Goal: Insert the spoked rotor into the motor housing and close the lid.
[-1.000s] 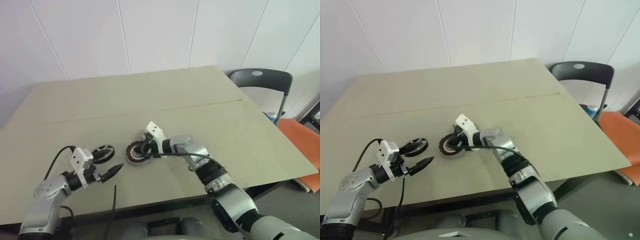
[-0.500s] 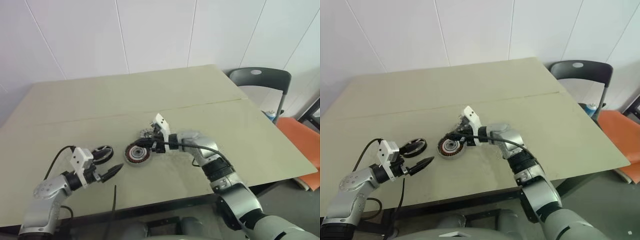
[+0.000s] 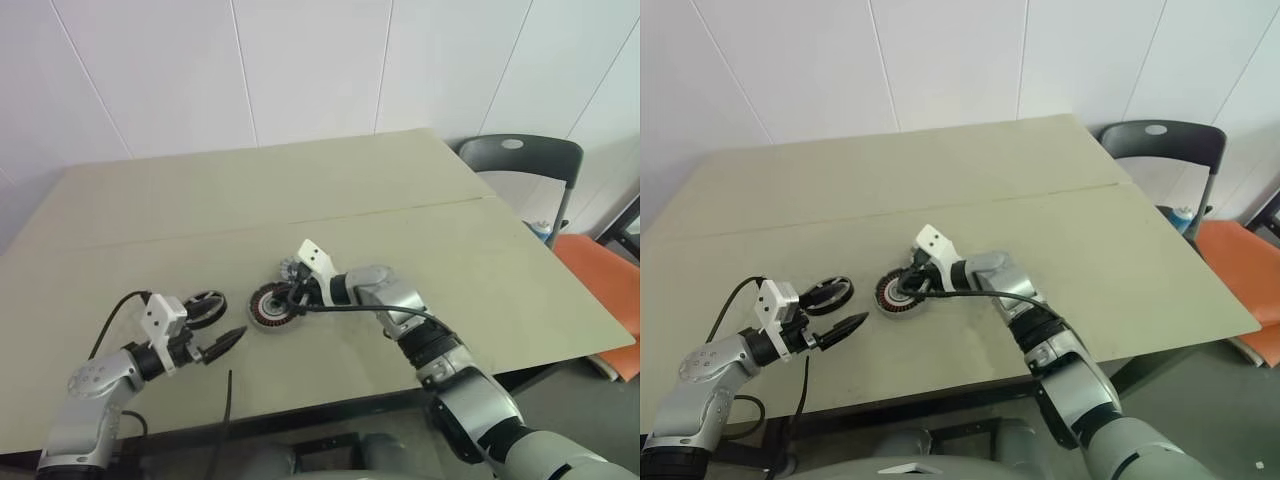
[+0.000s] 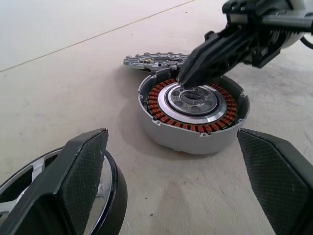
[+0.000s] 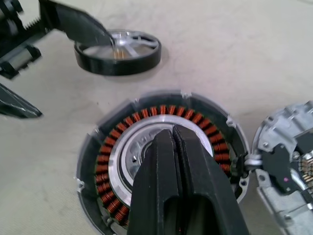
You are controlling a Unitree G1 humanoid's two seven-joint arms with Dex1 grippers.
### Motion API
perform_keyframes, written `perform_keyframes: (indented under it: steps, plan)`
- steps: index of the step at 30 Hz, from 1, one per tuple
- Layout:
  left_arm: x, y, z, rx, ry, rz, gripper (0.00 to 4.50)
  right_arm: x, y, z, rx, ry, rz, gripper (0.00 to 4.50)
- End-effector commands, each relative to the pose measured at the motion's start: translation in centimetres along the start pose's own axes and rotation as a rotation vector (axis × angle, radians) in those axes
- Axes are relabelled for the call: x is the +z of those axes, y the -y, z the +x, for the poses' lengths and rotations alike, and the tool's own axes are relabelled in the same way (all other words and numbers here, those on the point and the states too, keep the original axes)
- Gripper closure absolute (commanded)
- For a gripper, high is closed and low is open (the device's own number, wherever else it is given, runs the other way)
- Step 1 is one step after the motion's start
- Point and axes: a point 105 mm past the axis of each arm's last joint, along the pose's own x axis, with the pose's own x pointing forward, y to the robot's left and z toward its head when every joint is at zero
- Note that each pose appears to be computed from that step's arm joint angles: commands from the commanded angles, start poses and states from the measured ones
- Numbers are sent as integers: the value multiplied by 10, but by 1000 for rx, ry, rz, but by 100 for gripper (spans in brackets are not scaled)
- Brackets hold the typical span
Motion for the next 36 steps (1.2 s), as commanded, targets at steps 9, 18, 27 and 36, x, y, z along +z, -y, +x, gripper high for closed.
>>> perform_keyframes:
  steps: [9,18,27,36]
  plan:
    - [14,2,3,-7,29,35,0,-19,-26,13,72,-99,-85,446]
    - [15,3,4,-5,30,36,0,-27,-21,11,36,-174,-164,446]
    - [17,2,5,5,48,25,0,24,-9,12,-17,137,10,446]
    - [47,-18,-1,146,234,-61,0,37,5,-8,15,172,-31,446]
